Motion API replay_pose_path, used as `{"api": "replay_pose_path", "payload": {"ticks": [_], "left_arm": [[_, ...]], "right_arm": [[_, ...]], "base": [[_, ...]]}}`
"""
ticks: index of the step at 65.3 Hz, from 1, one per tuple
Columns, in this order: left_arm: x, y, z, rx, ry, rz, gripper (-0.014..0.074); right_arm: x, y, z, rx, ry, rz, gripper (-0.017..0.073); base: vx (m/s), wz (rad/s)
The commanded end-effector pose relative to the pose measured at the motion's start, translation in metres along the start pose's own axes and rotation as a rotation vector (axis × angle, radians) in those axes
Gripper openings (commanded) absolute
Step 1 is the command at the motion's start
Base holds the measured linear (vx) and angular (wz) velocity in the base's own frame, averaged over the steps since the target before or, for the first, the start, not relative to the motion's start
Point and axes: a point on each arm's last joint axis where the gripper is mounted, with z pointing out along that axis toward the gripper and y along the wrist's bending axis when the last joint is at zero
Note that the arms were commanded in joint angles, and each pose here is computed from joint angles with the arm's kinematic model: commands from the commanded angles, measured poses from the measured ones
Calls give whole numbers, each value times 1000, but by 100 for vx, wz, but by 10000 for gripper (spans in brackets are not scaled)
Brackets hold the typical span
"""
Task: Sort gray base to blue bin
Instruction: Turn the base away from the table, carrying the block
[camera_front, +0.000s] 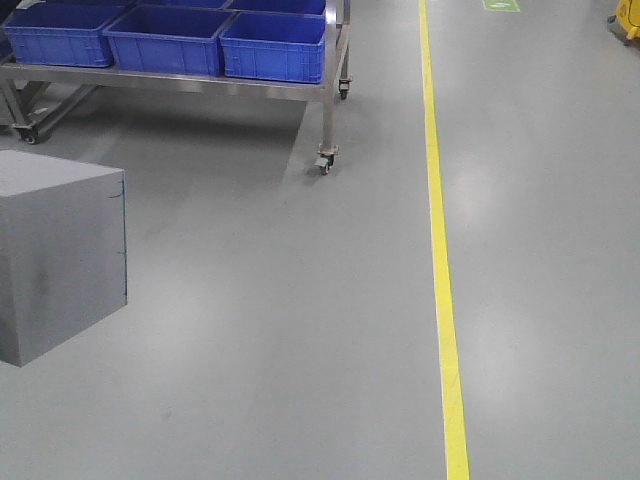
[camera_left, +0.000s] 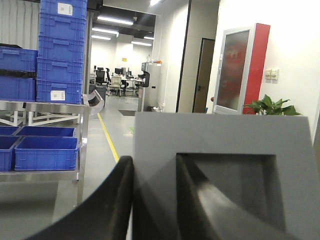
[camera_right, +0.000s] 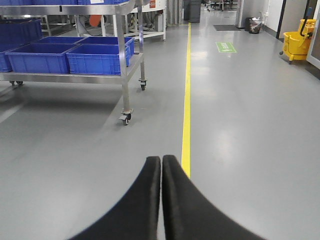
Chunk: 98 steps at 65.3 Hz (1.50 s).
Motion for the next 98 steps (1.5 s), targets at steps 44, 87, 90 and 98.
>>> {"api": "replay_pose_path", "payload": {"ticks": [44, 87, 90, 98], "left_arm": [[-19, -4, -1, 26, -129, -13, 20], [-19, -4, -1, 26, -129, -13, 20], [-19, -4, -1, 26, -129, -13, 20], [-19, -4, -1, 26, -129, -13, 20]], "right_arm": [[-7, 0, 0, 1, -74, -17, -5], [-7, 0, 0, 1, -74, -17, -5], [-7, 0, 0, 1, -74, -17, -5], [-7, 0, 0, 1, -74, -17, -5]], "base": [[33, 0], [34, 0], [34, -1], [35, 0]]}}
